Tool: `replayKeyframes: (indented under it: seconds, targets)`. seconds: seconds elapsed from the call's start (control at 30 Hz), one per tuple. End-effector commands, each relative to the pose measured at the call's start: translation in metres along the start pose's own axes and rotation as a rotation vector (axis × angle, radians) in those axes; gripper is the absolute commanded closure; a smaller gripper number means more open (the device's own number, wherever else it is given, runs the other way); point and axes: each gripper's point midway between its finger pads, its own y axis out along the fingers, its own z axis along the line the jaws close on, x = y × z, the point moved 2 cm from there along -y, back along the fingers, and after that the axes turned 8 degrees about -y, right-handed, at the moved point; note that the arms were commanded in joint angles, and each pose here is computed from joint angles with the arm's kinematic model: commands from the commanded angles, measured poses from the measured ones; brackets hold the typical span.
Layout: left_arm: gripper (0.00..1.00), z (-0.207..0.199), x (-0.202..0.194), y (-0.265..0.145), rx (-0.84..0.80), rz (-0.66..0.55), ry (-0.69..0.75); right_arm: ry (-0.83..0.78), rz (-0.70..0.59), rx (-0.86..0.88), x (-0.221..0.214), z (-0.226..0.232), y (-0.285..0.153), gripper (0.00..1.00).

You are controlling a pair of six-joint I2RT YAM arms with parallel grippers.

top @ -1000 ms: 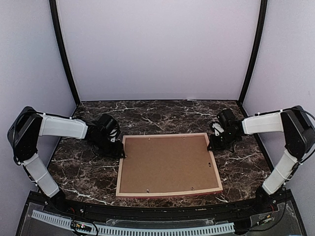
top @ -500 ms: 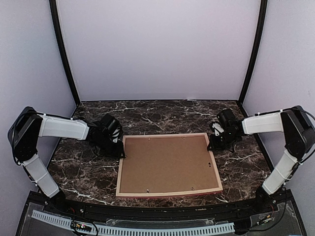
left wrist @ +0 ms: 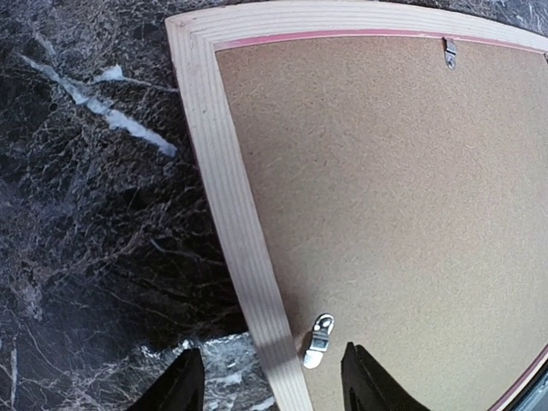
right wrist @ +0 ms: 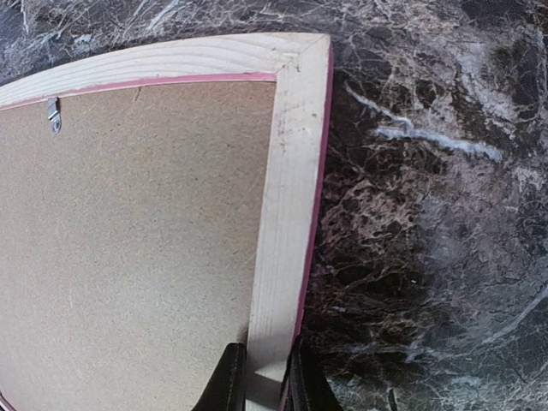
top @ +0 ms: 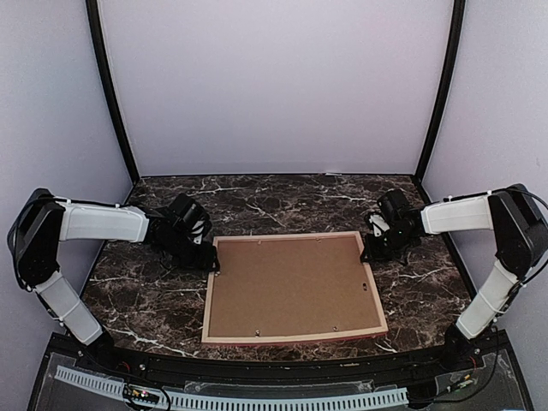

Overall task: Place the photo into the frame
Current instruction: Press the fastener onto the backboard.

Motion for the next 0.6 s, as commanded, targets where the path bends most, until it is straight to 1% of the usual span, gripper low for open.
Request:
replayKeyframes:
  seconds: [0.0, 0.3, 0.57]
  targets:
    - [0.42, 0.004, -0.006, 0.005, 0.015, 0.041, 0.004, -0.035, 0.066, 0.022, -0.018, 0.001, 0.009, 0.86]
    - [0.43, 0.008, -0.015, 0.017, 0.047, 0.083, 0.034, -0.034, 0.071, 0.024, -0.019, 0.001, 0.010, 0.86]
    - [0.55, 0.013, -0.017, 0.020, 0.069, 0.089, 0.036, -0.034, 0.073, 0.025, -0.019, 0.001, 0.010, 0.86]
